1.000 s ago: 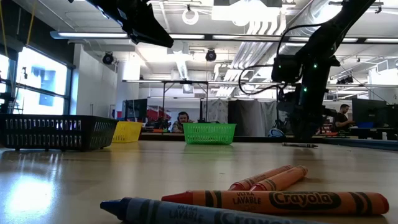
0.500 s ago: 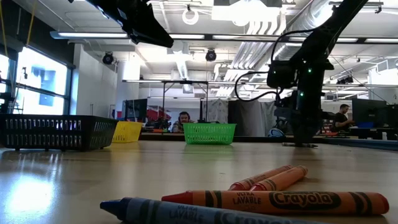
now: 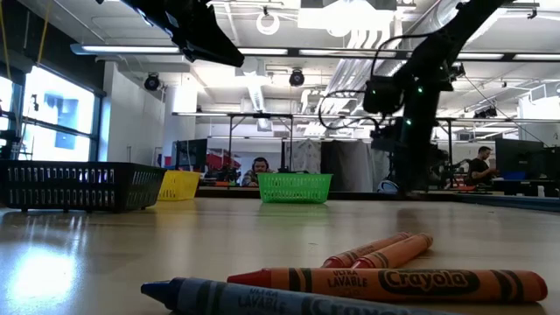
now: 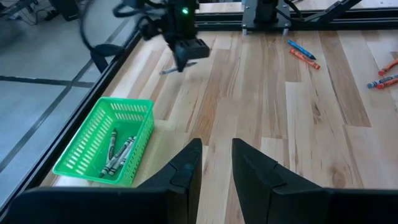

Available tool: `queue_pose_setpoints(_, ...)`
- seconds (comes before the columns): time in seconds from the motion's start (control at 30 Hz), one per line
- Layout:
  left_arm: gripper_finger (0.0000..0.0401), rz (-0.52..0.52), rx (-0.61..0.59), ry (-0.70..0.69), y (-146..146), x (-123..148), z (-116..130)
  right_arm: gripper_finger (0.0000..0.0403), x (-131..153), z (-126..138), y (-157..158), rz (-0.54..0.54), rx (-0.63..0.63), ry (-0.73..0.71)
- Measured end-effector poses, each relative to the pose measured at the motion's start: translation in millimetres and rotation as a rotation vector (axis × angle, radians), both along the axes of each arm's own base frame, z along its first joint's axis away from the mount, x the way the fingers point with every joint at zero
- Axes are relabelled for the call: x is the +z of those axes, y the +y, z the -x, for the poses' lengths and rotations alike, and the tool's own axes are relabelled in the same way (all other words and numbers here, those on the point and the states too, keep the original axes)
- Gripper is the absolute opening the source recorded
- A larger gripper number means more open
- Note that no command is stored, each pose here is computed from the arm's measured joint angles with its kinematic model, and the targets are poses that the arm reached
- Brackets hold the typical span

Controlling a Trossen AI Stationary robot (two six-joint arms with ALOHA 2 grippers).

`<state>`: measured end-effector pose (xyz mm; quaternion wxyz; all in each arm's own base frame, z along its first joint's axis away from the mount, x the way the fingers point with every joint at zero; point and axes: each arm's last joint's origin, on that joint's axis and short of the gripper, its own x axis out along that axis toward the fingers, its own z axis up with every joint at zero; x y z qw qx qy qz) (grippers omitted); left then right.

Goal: Sort crayons
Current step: Put the gray crayon into the green bin

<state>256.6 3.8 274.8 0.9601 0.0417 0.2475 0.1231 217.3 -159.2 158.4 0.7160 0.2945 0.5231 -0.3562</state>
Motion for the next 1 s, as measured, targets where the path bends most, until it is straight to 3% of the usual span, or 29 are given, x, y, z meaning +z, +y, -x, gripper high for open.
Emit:
queue_pose_setpoints(0.2, 0.0074, 0.000, 0.000, 0.002, 0.0, -0.1, 0.1, 0.0004, 37.8, -29.3, -11.7, 0.116, 0.029, -0.156)
queue_pose_setpoints(0.53, 0.0074, 0.000, 0.000, 0.006, 0.0, -0.5, 0.3, 0.0006, 89.4, -88.6, 1.1, 0.452, 0.250, -0.577)
queue_pose_setpoints(0.67, 0.0074, 0.000, 0.000, 0.007, 0.0, -0.6, 0.3, 0.0007, 80.7, -104.0, 5.8, 0.493, 0.276, -0.603)
queue_pose_setpoints(1.0, 0.0074, 0.000, 0.000, 0.007, 0.1, -0.5, 0.3, 0.0007, 21.7, -132.5, -4.9, 0.499, 0.285, -0.552)
